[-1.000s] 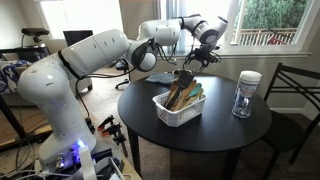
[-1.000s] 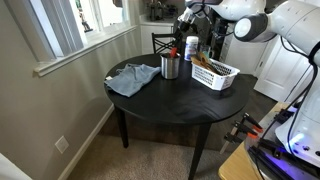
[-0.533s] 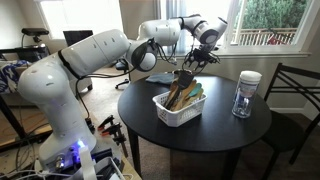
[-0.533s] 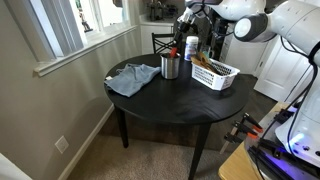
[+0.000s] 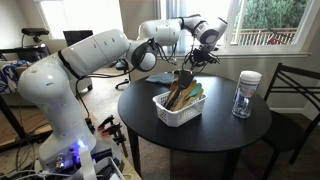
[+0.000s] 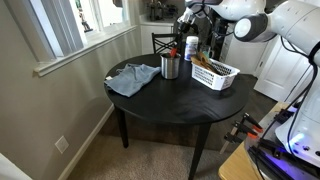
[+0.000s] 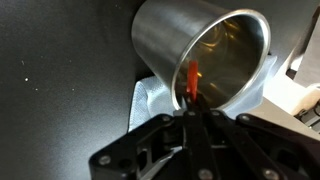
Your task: Remove the spatula from the cutlery holder and place it in the white basket
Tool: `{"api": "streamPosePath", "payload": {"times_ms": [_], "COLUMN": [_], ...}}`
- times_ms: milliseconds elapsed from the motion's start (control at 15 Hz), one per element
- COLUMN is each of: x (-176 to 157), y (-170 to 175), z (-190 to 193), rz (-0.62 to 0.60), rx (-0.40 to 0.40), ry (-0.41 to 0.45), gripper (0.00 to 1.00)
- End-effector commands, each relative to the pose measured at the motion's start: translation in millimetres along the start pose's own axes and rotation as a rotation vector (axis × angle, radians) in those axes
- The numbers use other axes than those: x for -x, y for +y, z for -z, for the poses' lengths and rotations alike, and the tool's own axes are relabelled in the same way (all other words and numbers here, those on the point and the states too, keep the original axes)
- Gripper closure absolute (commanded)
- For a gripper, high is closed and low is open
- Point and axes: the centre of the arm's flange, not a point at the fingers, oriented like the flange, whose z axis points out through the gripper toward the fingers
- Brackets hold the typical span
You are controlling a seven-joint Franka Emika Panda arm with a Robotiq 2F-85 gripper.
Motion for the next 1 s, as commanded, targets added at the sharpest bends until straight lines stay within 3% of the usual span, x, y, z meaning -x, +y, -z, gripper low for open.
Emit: {"api": "streamPosePath", "payload": {"times_ms": [0,400,933], "x": [-39,-34,-37], "y": [20,-7,-63], "z": [17,36,104], "rz": [-0.02,-0.004,0.052], "rx": [-0.008,-0.035,-0.002], "ry": [-0.036,-0.069,-0.065], "gripper": [0.95,0.94,0.94]}}
